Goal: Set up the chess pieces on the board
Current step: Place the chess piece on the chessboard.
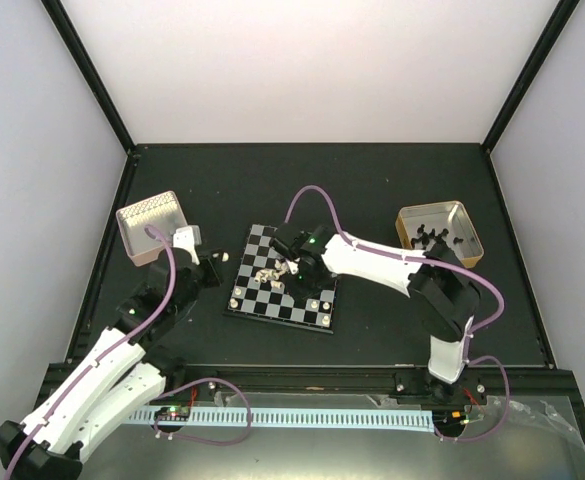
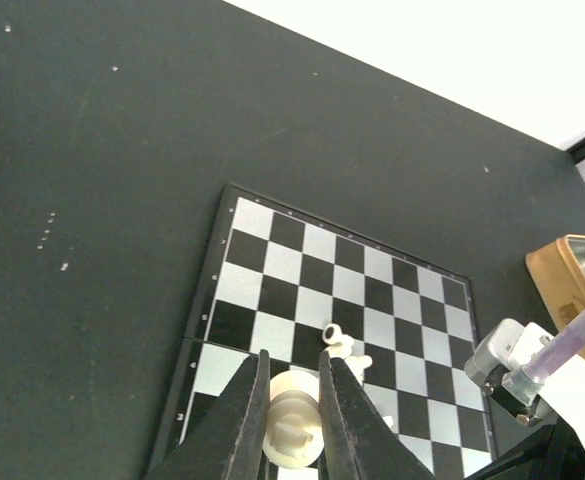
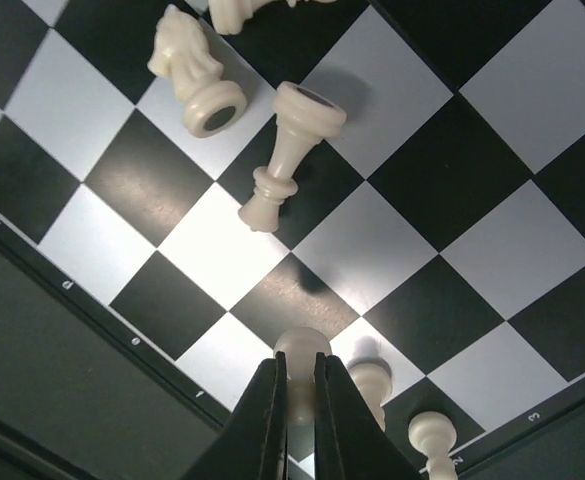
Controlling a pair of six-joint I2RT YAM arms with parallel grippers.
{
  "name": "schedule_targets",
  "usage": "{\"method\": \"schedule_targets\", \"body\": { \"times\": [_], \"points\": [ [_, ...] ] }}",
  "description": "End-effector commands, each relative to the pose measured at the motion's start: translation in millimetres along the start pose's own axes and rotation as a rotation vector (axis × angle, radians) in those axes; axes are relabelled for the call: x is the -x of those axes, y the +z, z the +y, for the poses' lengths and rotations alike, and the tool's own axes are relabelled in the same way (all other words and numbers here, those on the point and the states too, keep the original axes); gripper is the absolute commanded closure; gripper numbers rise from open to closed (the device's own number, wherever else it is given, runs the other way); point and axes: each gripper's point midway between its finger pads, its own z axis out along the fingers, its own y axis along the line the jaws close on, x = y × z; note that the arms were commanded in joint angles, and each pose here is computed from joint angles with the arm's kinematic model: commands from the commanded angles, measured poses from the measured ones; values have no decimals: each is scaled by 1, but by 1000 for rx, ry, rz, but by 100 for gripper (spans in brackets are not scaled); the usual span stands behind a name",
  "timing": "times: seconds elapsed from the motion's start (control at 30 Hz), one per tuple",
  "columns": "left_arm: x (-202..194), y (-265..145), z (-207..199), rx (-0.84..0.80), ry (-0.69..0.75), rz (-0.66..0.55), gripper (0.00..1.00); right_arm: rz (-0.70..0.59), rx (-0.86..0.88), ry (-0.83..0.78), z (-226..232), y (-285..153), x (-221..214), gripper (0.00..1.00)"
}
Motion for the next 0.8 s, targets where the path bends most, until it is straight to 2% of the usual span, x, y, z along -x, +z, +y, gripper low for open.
{"method": "schedule_targets", "body": {
  "times": [0.0, 0.43, 0.53, 0.6, 0.67, 0.77],
  "points": [
    [22, -13, 2, 37, 28, -68, 99, 26, -57, -28, -5, 2, 0, 96],
    [20, -14, 2, 33, 39, -63, 98, 87, -17, -39, 3, 23, -4, 94],
    [19, -13, 0, 21, 46, -56, 98, 86, -15, -33, 3, 22, -4, 85],
    [19, -14, -4, 1, 53, -51, 98, 60, -8, -23, 5, 16, 0, 75],
    [16, -13, -13, -48, 82, -32, 98, 13, 8, -10, 8, 5, 8, 65],
    [7, -11, -31, -144, 105, 21, 96, -75, 26, 23, 10, -17, 19, 58]
  ]
}}
